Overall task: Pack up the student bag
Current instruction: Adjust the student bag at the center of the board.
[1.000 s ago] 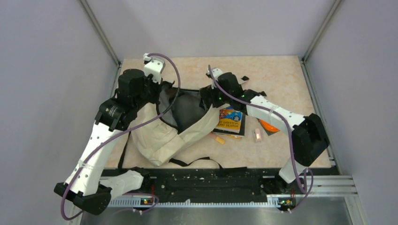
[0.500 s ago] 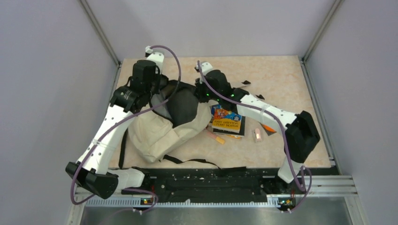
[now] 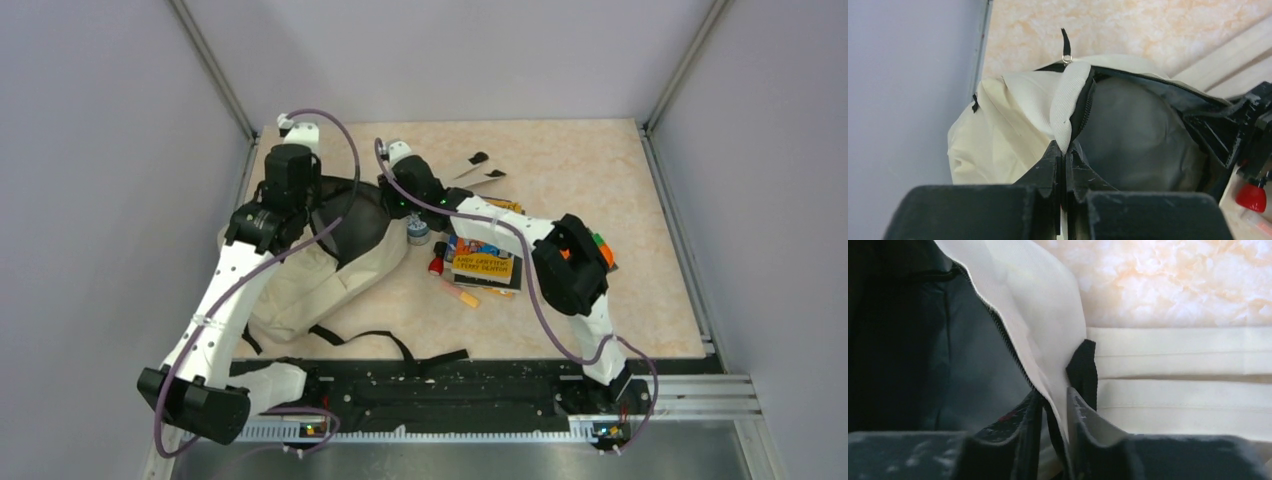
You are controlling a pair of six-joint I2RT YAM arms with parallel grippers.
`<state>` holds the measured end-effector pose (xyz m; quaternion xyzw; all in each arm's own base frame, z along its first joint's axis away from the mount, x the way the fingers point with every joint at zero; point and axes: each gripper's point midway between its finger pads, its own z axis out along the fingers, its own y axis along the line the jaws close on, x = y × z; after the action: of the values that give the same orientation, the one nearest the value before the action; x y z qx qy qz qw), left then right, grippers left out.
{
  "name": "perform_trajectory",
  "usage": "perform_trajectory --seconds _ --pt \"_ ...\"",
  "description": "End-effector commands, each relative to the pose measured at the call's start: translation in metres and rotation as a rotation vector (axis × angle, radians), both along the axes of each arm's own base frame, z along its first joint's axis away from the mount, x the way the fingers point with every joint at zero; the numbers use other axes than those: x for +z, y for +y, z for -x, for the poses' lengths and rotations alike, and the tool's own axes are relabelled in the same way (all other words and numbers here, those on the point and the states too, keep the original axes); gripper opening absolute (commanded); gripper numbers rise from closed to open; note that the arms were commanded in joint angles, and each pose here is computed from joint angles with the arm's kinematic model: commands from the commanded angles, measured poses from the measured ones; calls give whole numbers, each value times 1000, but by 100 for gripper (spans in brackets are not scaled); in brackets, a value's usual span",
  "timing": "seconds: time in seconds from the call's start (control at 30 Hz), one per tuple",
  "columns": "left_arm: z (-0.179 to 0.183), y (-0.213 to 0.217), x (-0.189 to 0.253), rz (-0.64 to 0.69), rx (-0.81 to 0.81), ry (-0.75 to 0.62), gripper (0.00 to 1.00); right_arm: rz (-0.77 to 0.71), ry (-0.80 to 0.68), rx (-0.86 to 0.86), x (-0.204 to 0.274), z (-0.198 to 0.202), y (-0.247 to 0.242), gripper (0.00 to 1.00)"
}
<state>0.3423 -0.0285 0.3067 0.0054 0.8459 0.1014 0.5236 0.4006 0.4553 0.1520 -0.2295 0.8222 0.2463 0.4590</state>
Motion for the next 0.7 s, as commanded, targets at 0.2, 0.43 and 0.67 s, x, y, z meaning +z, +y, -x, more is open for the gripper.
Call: perform_trajectory --seconds 0.2,0.43,0.67 --pt "15 -5 -23 94 -5 -33 0 -16 -137 18 90 1 -11 79" --pt "23 -7 -32 115 -27 -66 0 3 -122 -103 108 18 -84 90" --pt "24 -8 -44 120 -25 -38 0 -36 21 -311 62 33 -201 97"
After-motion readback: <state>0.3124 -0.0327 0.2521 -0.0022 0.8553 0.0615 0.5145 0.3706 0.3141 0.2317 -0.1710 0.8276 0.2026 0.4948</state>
